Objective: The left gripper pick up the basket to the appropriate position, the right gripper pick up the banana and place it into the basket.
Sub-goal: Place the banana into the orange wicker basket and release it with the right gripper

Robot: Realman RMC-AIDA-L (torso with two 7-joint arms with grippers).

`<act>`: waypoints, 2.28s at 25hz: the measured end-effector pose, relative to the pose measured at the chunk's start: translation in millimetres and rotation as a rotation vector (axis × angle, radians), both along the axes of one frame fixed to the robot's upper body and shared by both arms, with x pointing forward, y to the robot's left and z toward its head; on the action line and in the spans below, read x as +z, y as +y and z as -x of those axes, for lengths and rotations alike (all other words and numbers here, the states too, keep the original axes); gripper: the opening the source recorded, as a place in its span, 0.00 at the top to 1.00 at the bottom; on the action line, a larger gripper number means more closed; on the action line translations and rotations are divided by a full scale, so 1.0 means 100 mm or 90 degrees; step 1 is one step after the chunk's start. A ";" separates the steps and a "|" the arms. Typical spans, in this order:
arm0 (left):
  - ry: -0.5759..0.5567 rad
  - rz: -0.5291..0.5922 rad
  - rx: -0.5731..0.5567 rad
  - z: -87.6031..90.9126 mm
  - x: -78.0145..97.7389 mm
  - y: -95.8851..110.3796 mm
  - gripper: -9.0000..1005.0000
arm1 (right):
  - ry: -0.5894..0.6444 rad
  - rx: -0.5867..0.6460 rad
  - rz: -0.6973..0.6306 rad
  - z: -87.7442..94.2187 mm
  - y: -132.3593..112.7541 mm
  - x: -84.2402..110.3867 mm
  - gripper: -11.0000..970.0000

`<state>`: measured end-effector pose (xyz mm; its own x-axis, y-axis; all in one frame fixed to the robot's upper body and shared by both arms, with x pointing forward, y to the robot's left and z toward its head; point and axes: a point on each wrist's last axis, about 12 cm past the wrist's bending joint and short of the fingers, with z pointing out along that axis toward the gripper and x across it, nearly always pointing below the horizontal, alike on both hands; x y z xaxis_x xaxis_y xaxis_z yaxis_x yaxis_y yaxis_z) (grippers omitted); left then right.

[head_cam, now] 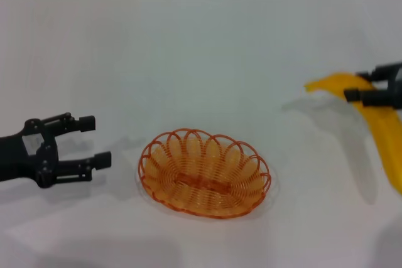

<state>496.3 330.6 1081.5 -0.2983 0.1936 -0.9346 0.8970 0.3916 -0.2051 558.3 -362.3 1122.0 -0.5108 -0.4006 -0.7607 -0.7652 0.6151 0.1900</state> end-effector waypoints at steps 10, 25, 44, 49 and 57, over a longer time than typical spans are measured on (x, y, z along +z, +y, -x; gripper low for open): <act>0.055 -0.052 -0.043 0.12 -0.11 0.02 0.12 | -0.105 0.181 -0.201 -0.03 0.32 0.65 0.48; 0.043 -0.054 -0.040 0.04 -0.09 -0.02 0.11 | 0.001 0.377 -0.240 -0.28 1.69 0.42 0.48; 0.043 -0.050 -0.042 -0.06 -0.09 -0.10 0.12 | 0.073 0.332 -0.152 -0.29 2.00 -0.01 0.47; 0.044 -0.050 -0.040 -0.06 -0.09 -0.11 0.12 | 0.072 0.336 -0.152 -0.28 2.02 -0.02 0.47; 0.047 -0.049 -0.039 -0.07 -0.09 -0.11 0.12 | 0.067 0.320 -0.151 -0.29 2.01 -0.06 0.45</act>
